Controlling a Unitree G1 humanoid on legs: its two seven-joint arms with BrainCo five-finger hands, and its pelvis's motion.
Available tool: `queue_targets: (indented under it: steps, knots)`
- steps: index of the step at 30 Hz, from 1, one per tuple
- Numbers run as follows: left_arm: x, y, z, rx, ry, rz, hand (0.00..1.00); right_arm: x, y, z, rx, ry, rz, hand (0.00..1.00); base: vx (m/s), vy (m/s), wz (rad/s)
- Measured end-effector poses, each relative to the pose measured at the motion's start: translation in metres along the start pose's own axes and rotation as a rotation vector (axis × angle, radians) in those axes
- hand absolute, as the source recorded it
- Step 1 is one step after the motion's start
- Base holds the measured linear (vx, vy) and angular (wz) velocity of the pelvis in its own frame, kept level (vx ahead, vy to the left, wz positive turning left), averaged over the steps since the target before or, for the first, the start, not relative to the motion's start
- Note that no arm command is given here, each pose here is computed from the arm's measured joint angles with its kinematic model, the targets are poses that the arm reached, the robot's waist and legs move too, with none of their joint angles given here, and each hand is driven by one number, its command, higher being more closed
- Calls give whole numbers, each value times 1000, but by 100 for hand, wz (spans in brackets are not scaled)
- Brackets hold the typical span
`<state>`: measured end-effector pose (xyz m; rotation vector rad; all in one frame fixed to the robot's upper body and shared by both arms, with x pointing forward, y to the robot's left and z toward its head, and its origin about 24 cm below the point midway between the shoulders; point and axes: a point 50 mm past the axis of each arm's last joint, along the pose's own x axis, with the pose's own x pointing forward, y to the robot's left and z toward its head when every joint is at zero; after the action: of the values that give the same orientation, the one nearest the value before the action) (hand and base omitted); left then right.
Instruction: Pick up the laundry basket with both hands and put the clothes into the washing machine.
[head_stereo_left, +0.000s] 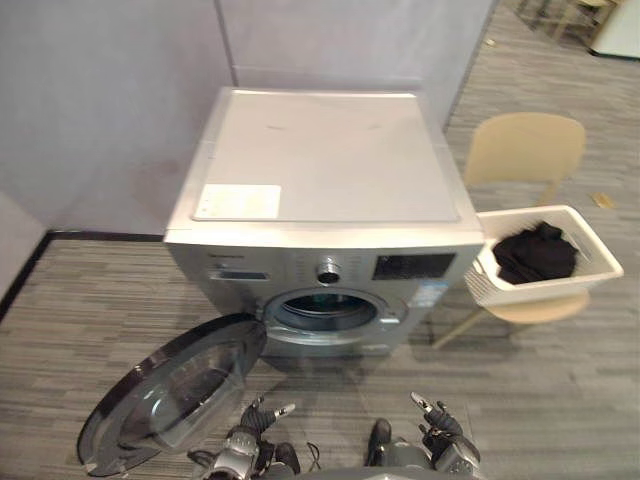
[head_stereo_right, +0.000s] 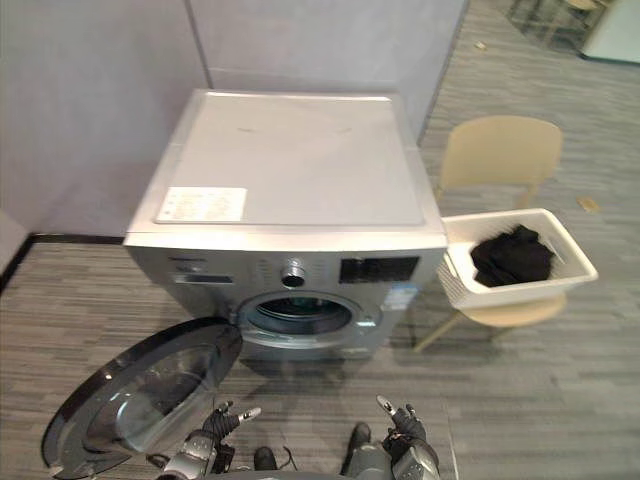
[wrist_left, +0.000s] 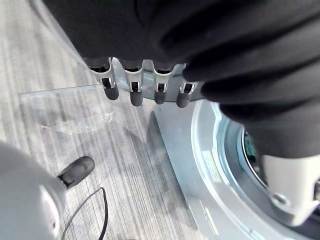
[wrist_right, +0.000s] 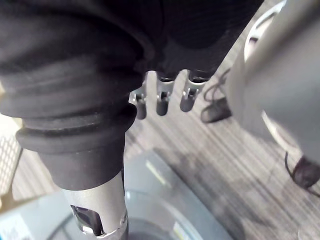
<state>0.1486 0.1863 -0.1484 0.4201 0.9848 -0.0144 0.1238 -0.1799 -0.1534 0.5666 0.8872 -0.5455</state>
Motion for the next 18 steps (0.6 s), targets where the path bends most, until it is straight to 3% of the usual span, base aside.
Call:
queue_targets:
  steps: [3,10,14,18]
  knots:
    - [3,17,3,28,-17,41,0,-1,-18,4,-41,-8,-38,0,-98,-81,-38]
    - [-12,42,-58,6,152,97,0,-8,-43,-11,-81,58,-114,0,-29,-326,-34]
    - [-16,17,-69,-119,218,43,0,-8,-57,-4,-99,63,-129,0,-82,-411,-42]
    - [-23,29,-84,-248,242,120,0,-7,-39,-13,-197,94,-37,0,-56,-287,-12]
